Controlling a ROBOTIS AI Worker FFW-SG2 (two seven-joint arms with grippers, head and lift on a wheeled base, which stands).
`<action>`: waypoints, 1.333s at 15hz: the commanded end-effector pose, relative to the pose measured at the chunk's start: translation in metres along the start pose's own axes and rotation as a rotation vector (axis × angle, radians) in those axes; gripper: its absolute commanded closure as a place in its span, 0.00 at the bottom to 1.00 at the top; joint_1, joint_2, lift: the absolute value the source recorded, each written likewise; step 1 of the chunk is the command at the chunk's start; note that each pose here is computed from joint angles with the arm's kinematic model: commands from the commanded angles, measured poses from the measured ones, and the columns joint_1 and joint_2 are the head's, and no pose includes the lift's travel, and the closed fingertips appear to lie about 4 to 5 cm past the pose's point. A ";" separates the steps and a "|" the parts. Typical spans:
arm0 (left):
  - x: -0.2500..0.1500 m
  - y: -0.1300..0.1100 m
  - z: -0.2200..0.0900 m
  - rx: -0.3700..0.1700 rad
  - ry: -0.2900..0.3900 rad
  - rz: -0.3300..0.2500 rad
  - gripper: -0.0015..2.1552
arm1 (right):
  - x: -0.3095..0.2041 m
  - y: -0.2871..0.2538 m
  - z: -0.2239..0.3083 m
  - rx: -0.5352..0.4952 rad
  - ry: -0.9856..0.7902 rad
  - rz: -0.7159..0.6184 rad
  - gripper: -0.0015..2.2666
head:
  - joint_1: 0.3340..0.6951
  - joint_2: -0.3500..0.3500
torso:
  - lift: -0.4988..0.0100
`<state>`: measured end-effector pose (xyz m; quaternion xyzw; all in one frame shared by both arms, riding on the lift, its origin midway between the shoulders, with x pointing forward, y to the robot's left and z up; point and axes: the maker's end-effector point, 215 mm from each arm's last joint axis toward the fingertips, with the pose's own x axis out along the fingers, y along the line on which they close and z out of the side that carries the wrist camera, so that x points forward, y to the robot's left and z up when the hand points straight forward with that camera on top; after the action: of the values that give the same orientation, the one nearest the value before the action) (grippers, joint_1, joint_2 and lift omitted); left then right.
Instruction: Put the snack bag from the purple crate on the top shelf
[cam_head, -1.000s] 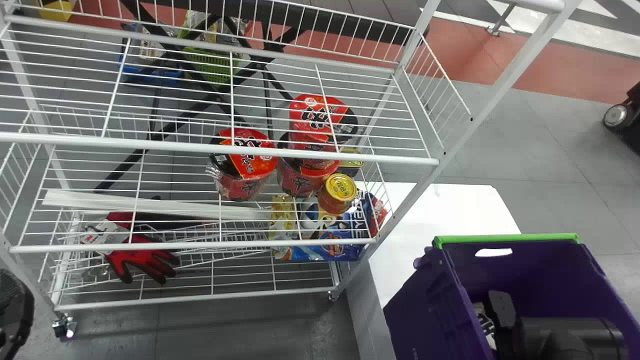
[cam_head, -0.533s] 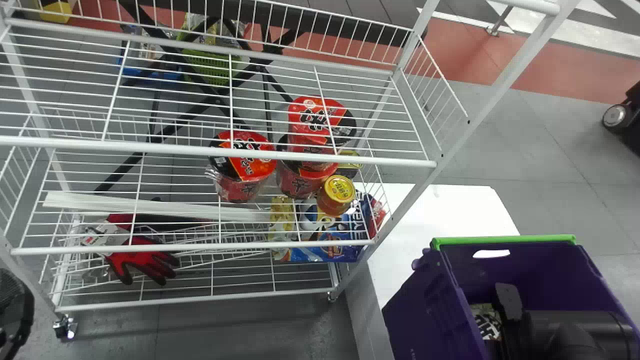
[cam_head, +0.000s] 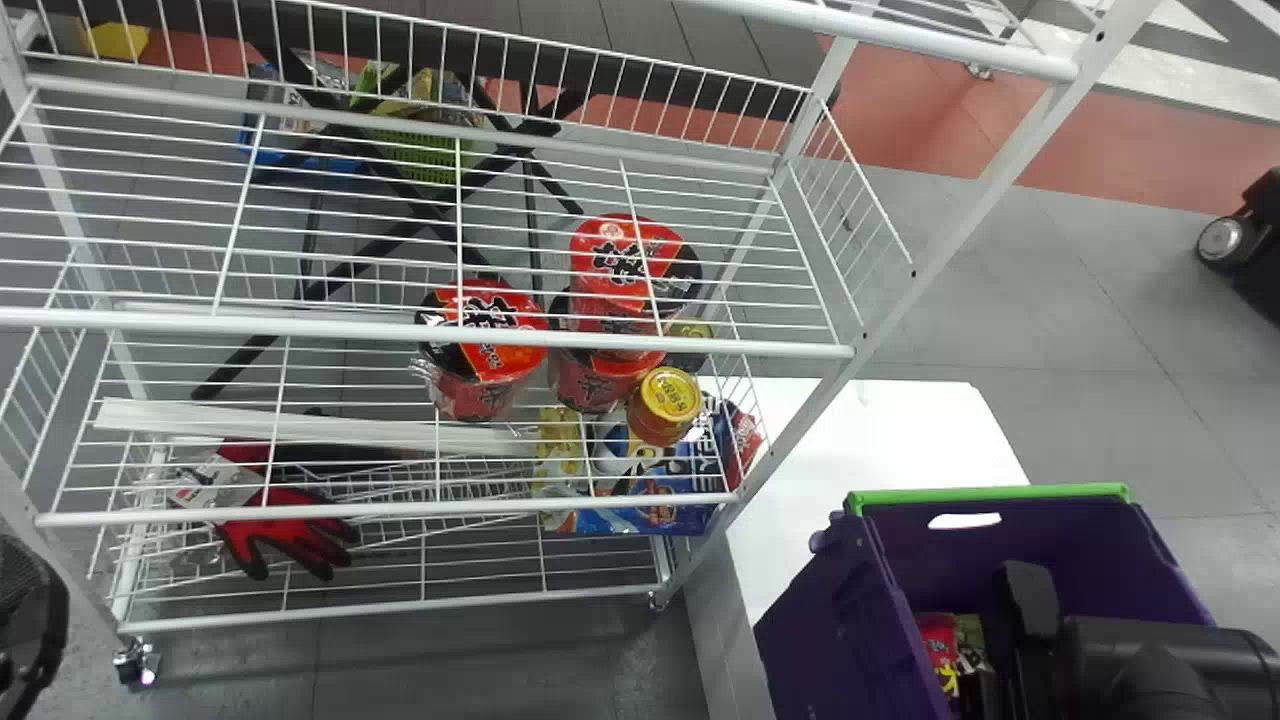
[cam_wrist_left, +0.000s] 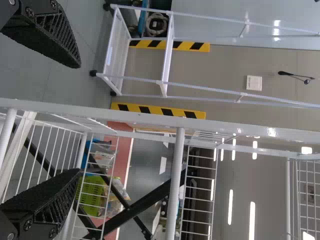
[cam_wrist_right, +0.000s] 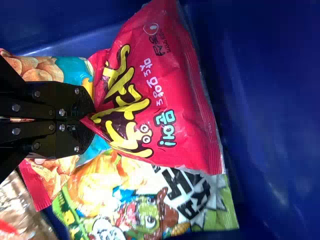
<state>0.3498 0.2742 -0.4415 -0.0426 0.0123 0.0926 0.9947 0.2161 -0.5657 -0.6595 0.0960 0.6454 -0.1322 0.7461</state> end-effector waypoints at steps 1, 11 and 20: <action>0.001 0.000 -0.001 0.000 0.002 0.001 0.03 | 0.000 -0.001 0.000 0.003 0.001 0.000 0.97 | 1.00 0.00 | 0.19; 0.002 0.000 0.002 0.002 -0.002 -0.005 0.03 | 0.000 -0.002 -0.003 0.007 0.008 -0.006 0.98 | 1.00 0.00 | 0.27; 0.000 0.000 0.008 0.001 -0.008 -0.005 0.03 | 0.000 -0.002 -0.003 0.006 0.008 -0.006 0.98 | 1.00 0.00 | 0.34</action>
<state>0.3503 0.2751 -0.4342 -0.0416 0.0081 0.0903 0.9950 0.2124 -0.5662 -0.6604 0.0971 0.6485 -0.1359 0.7427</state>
